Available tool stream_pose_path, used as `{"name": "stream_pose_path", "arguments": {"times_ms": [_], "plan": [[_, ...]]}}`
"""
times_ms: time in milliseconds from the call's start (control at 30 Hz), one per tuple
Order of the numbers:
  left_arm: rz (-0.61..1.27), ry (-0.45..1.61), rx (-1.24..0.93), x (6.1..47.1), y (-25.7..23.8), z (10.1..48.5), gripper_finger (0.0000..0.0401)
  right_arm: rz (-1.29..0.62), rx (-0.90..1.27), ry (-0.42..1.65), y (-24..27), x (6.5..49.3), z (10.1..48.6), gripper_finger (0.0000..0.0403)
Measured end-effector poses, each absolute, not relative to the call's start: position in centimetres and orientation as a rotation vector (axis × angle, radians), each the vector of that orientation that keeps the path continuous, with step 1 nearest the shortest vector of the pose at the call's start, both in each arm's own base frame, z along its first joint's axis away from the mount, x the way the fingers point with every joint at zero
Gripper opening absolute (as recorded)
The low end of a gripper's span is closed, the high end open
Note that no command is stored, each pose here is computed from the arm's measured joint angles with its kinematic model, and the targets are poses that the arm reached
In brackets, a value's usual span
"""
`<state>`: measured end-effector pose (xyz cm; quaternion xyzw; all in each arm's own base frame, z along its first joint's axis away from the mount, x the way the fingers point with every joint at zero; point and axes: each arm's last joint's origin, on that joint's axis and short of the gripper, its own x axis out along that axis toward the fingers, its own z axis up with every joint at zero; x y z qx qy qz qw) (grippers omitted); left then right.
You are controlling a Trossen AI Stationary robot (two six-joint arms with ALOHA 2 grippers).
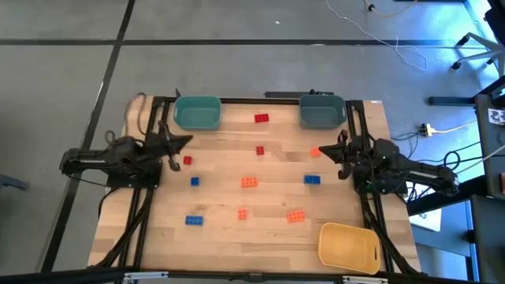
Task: Sort & place blocks by color
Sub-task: Put the orange game piece into the dark blue bin
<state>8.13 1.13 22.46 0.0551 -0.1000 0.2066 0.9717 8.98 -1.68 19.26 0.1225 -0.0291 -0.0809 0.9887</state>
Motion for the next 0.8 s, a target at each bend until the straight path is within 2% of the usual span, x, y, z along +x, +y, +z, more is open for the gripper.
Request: {"name": "stream_pose_path", "arguments": {"times_ms": [267,567,800], "plan": [[0.434,0.066,0.087,7.1,1.2,25.9,0.0,-0.345,0.251,0.161,-1.8,7.1,24.4,0.0001],[0.532,0.257,-0.074,8.7,1.4,26.9,0.0,-0.595,0.641,0.368,-2.1,7.3,29.3,0.0005],[0.533,0.311,-0.105,10.0,1.4,26.8,0.0,-0.74,0.828,0.547,-2.2,7.7,30.5,0.0049]]}}
